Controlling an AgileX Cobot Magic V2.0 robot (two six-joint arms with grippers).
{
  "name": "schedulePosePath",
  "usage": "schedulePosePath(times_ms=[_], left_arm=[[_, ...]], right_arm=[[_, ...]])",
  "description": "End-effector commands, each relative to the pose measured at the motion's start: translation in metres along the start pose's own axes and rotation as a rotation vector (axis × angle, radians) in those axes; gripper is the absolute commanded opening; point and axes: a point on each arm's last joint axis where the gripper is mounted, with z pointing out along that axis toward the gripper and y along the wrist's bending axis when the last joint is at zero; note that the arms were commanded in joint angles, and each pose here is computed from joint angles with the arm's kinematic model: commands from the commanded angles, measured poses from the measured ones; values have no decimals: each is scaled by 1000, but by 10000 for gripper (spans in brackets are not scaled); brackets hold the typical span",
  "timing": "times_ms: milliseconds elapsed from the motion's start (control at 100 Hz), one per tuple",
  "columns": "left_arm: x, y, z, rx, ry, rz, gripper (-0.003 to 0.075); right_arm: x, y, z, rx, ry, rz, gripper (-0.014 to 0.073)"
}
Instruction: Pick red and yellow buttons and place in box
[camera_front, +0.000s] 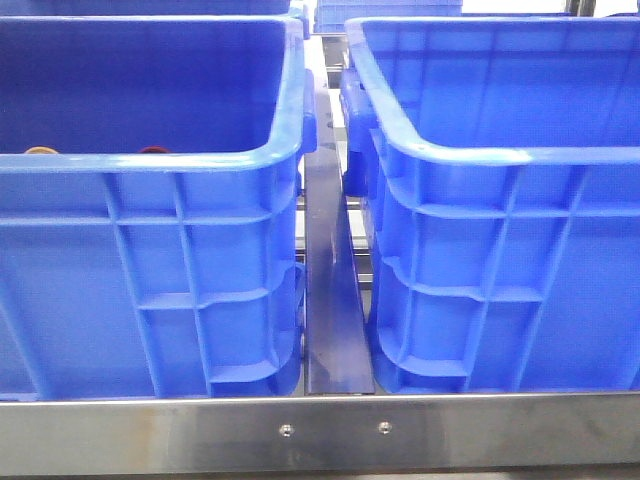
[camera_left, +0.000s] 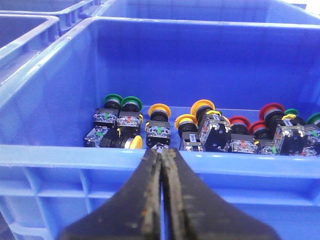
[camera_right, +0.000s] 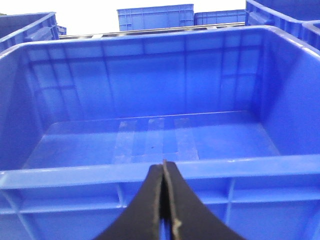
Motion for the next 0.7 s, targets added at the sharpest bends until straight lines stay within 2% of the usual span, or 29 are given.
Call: schedulePosePath(times_ms=[0,500,690], left_arm=[[-2,-1,-2,18,-86,-12,-20],[-8,-1,-3,23,-149,4,-20],[-27,-2,-7,22,-177,4,-20]], right_arm=[[-7,1,-1,-11,-93,-4,-63],[-7,1,-1,-11,-93,-4,-63],[-7,1,-1,-11,-93,-4,-63]])
